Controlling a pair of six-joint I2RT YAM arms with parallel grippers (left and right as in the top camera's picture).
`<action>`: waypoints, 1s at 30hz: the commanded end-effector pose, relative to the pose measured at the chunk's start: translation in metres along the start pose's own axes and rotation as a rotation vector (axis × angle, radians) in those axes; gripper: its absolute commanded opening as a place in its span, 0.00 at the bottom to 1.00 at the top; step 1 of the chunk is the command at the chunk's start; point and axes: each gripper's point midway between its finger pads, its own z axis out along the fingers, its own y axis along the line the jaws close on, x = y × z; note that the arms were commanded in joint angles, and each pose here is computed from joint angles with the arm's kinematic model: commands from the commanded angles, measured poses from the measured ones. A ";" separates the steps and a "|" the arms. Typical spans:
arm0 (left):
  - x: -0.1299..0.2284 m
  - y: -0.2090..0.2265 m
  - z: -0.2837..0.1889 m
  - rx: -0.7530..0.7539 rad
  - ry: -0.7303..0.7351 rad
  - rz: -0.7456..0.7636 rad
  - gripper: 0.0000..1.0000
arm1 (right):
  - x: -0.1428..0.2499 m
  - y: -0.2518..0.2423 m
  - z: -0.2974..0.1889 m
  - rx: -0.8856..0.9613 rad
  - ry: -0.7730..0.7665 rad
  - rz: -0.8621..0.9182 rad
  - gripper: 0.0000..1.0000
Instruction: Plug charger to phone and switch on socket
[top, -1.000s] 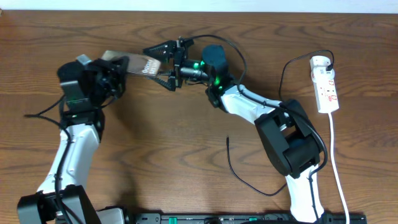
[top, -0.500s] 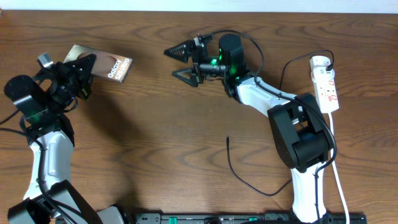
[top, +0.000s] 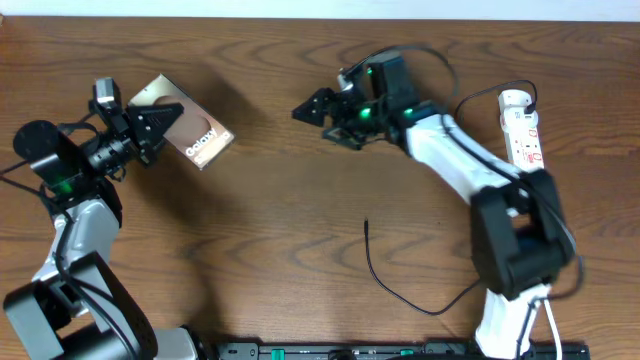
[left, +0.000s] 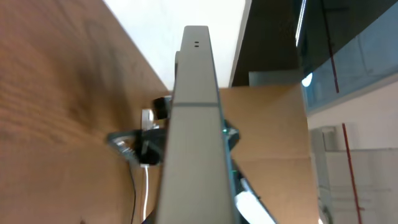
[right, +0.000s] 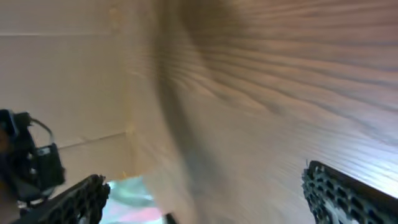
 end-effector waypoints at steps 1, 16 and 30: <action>0.007 -0.001 0.002 0.011 0.080 0.029 0.07 | -0.014 -0.006 -0.039 0.200 -0.129 -0.191 0.99; 0.051 0.035 0.067 0.042 0.296 0.154 0.07 | 0.081 -0.101 -0.124 0.879 0.093 -0.024 0.99; 0.054 0.039 0.071 0.045 0.309 0.167 0.07 | 0.130 -0.124 -0.107 1.063 0.058 0.082 0.93</action>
